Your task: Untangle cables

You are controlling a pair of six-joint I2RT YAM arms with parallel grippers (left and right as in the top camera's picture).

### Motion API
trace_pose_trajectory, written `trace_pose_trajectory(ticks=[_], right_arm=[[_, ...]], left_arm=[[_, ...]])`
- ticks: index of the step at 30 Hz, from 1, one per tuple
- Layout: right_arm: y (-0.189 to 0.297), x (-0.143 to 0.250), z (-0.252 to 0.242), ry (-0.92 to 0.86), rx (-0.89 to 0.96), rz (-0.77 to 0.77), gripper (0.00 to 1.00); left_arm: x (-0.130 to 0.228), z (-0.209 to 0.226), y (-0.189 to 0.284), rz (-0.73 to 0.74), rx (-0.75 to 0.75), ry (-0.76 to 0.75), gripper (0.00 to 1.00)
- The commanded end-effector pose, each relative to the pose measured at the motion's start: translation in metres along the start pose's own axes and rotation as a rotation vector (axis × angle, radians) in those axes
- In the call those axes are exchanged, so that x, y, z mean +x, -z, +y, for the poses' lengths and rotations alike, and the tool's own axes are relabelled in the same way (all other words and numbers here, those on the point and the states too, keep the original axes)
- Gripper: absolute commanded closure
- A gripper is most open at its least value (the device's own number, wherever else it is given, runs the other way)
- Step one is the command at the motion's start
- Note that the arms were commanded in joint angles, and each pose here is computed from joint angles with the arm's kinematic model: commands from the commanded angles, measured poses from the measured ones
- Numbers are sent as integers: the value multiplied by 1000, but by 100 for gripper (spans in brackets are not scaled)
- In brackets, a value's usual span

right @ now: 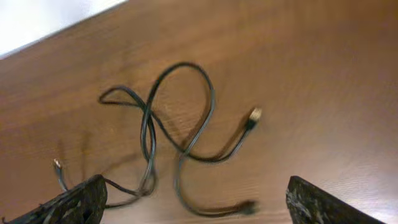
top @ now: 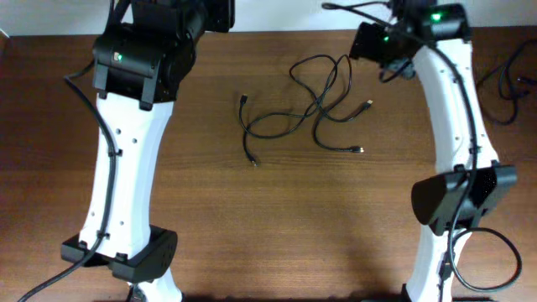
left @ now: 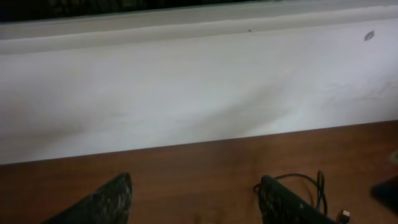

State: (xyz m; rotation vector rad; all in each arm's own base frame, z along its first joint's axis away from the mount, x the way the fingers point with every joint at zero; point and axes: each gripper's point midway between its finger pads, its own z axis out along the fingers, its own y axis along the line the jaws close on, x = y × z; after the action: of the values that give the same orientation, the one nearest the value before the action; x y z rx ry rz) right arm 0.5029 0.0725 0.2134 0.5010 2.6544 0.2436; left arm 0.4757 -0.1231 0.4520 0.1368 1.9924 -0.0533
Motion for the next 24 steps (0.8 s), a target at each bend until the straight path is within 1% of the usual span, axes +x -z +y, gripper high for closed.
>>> trace_pose_trajectory(ticks=[1, 2, 6, 8, 12, 14, 18, 24], right_arm=[[-15, 36, 24, -231, -6, 91, 19], [-17, 45, 33, -244, -7, 105, 25], [-16, 71, 72, -177, -45, 123, 25], [-17, 79, 80, -152, -27, 112, 27], [-30, 91, 74, -198, 28, 129, 26], [-41, 95, 71, -198, 38, 138, 28], [-60, 101, 62, -193, 67, 133, 29], [-77, 96, 50, -188, 119, 74, 29]], left_arm=[[2, 3, -1, 8, -17, -15, 34], [3, 3, -1, 10, -17, -40, 34], [10, 3, -1, 41, -18, -66, 34], [13, 3, -1, 51, -18, -68, 34], [17, 4, -1, 68, -19, -71, 33], [17, 4, -1, 69, -19, -72, 34], [21, 4, 0, 85, -19, -75, 34], [27, 4, 0, 109, -20, -80, 34]])
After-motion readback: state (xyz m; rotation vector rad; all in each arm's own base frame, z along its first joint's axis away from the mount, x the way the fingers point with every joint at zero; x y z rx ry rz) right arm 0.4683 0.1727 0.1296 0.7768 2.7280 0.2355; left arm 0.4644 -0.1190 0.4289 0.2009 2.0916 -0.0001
